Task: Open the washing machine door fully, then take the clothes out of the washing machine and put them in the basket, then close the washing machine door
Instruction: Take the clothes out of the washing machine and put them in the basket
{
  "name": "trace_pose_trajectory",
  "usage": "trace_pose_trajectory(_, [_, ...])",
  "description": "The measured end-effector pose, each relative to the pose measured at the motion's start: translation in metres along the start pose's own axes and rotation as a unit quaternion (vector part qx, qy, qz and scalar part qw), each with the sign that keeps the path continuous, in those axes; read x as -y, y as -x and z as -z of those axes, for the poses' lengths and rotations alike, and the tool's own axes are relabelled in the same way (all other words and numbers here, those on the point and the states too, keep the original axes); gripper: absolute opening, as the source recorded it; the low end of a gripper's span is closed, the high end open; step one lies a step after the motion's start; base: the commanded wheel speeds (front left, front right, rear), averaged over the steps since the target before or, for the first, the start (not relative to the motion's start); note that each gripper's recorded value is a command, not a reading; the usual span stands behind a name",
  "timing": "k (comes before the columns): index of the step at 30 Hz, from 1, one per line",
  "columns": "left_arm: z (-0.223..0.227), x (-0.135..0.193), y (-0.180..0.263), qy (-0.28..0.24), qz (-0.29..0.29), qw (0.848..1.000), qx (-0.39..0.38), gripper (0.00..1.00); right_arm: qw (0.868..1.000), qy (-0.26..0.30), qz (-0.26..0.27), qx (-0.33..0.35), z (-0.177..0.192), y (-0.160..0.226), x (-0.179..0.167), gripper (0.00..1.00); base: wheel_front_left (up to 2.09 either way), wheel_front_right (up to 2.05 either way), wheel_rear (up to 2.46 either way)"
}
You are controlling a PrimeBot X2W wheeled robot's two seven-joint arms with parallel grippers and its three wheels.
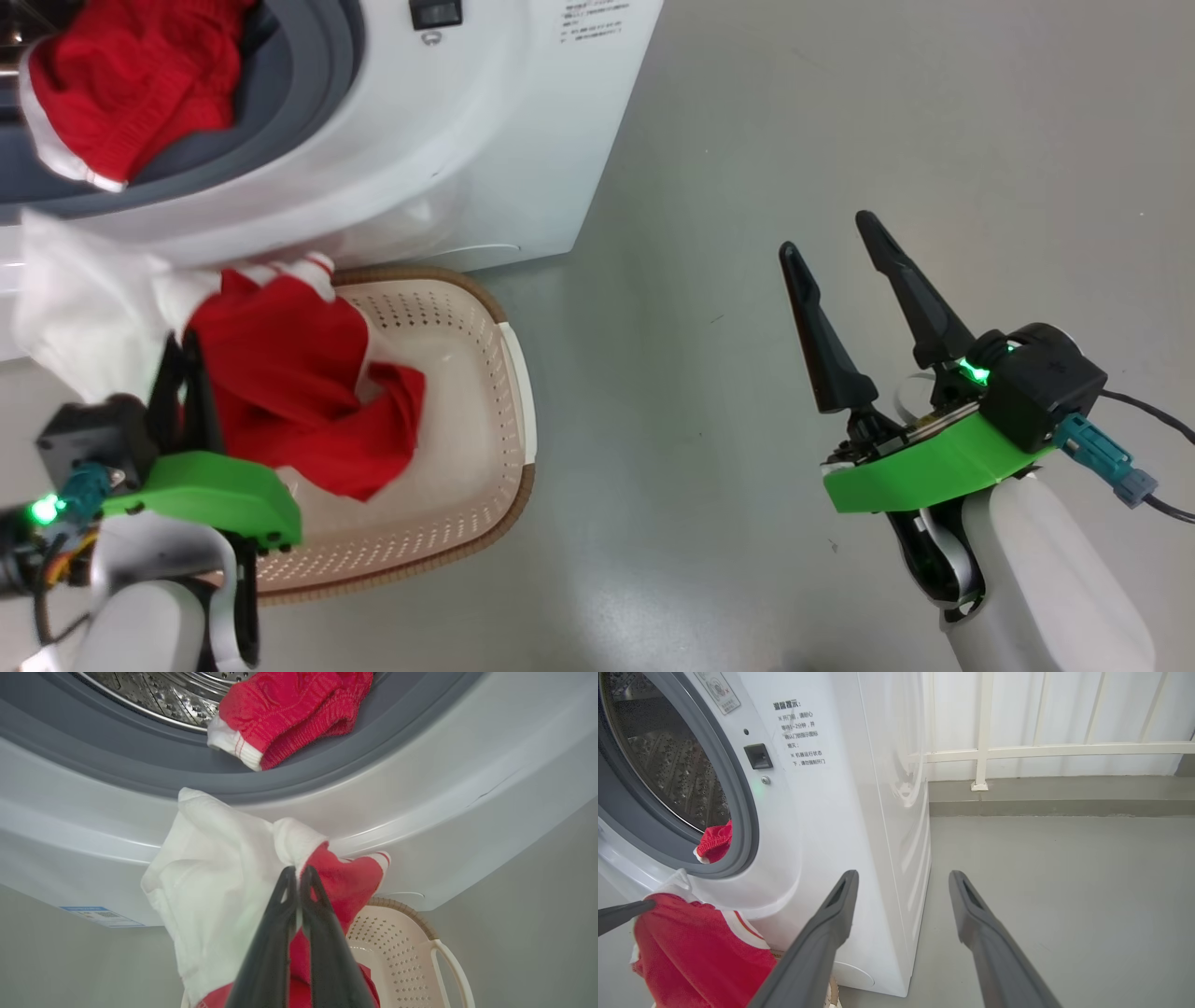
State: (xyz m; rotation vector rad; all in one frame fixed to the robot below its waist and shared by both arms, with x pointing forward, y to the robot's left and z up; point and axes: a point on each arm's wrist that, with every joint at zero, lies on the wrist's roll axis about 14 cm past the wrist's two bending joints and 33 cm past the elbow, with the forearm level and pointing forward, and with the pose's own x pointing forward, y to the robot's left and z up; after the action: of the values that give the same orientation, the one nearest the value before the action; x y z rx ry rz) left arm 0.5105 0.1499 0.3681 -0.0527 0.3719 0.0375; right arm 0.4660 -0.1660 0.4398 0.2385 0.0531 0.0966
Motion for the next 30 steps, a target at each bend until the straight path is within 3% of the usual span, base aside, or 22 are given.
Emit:
trace_pose_trajectory(6, [0.047,0.007,0.002,0.053,0.006,0.996,-0.069,0.00,1.000,-0.002,-0.001,-0.005,0.003,0.002,-0.001,1.00,0.00,0.00,0.00])
trace_pose_trajectory(16, [0.104,0.012,-0.005,0.053,0.008,0.987,-0.148,0.00,1.000,0.003,0.013,-0.014,0.007,0.007,0.009,1.00,0.00,0.00,0.00])
trace_pose_trajectory(23, [0.135,0.025,-0.008,0.090,0.026,0.975,-0.203,0.00,1.000,0.005,0.020,-0.024,0.013,0.009,0.014,1.00,0.00,0.00,0.00])
trace_pose_trajectory(24, [0.138,0.025,-0.008,0.102,0.021,0.972,-0.210,0.05,0.999,0.007,0.020,-0.026,0.014,0.010,0.014,1.00,0.00,0.00,0.00])
trace_pose_trajectory(26, [0.142,0.028,-0.010,0.107,0.021,0.970,-0.218,0.30,0.999,0.008,0.021,-0.028,0.016,0.010,0.015,1.00,0.00,0.00,0.00])
trace_pose_trajectory(28, [0.146,0.031,-0.011,0.110,0.024,0.967,-0.227,0.45,0.999,0.009,0.022,-0.030,0.017,0.010,0.016,1.00,0.00,0.00,0.00])
trace_pose_trajectory(30, [0.148,0.033,-0.012,0.112,0.026,0.967,-0.229,0.97,0.999,0.009,0.023,-0.032,0.018,0.011,0.017,1.00,0.00,0.00,0.00])
